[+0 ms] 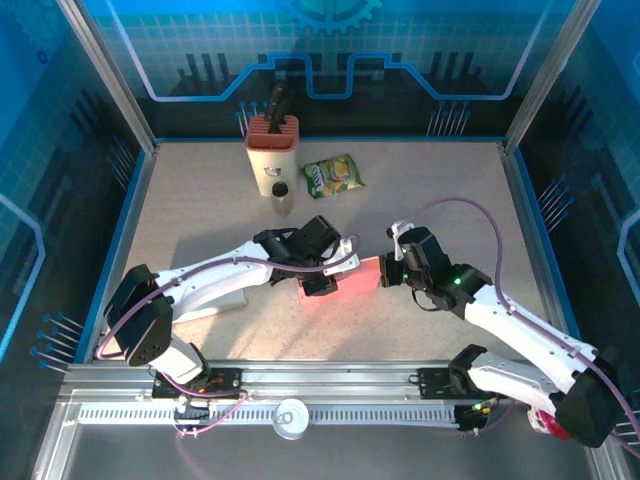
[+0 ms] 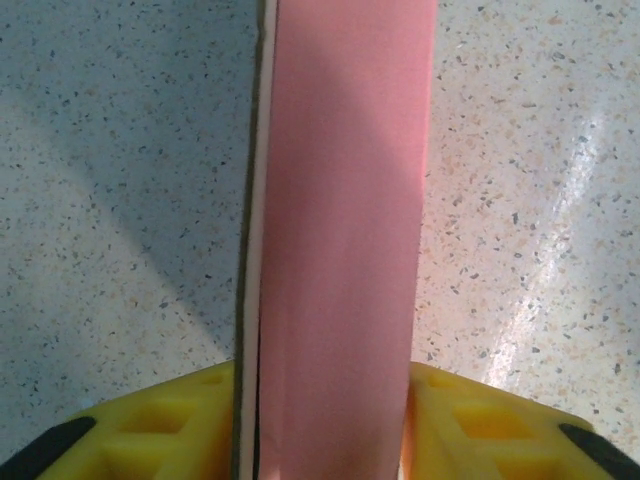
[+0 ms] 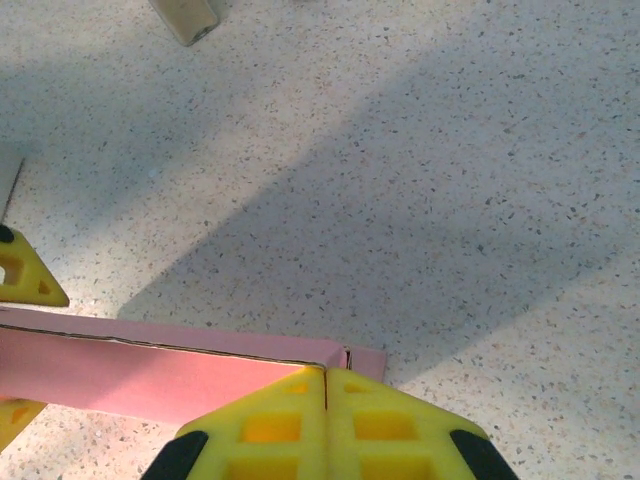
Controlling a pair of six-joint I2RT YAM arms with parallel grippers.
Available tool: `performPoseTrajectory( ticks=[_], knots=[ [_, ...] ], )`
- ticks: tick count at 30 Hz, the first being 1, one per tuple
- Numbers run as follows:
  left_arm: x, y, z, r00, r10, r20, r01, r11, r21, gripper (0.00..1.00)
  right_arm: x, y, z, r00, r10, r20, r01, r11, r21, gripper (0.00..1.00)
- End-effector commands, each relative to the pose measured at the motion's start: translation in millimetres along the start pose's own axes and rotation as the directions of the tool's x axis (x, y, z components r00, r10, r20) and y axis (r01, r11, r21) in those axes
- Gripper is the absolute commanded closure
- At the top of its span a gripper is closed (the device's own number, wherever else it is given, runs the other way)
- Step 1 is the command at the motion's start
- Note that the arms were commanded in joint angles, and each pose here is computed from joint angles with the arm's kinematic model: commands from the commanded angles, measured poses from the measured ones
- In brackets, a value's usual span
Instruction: Fold the paper box
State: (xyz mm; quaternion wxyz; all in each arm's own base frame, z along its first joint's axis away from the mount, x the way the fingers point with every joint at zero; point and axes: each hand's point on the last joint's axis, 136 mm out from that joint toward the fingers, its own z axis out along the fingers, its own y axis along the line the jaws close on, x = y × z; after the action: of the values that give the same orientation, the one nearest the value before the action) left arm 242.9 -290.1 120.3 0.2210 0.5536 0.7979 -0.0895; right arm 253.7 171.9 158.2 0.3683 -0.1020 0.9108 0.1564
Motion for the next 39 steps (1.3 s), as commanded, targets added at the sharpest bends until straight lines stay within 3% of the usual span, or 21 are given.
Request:
performPoseTrajectory(
  ticks=[1,10,17,26,33,39],
  knots=[
    [2,2,-1,1.000,-0.012,0.012,0.012,1.000,-0.018,0.57,14,-6,6,1.000,-0.011,-0.030,0.012,0.999,0.047,1.00],
    [4,5,1,1.000,-0.024,-0.005,0.024,0.999,-0.024,0.62,24,-4,11,0.999,-0.040,-0.035,0.043,0.996,0.080,1.00],
    [-4,13,-11,0.997,-0.065,0.046,0.068,0.995,-0.073,0.51,22,-6,8,0.999,-0.036,-0.022,0.038,0.994,0.103,1.00],
    [-10,16,-46,0.956,-0.227,0.186,0.250,0.962,-0.107,0.38,15,0,3,1.000,-0.012,-0.020,0.014,0.995,0.097,1.00],
    [19,22,-72,0.897,-0.409,0.170,0.437,0.877,-0.199,0.48,15,1,5,0.999,0.010,-0.053,-0.004,0.994,0.110,1.00],
    [58,15,-81,0.860,-0.496,0.121,0.509,0.820,-0.263,0.53,14,2,4,0.998,0.028,-0.062,-0.021,0.993,0.113,1.00]
  ],
)
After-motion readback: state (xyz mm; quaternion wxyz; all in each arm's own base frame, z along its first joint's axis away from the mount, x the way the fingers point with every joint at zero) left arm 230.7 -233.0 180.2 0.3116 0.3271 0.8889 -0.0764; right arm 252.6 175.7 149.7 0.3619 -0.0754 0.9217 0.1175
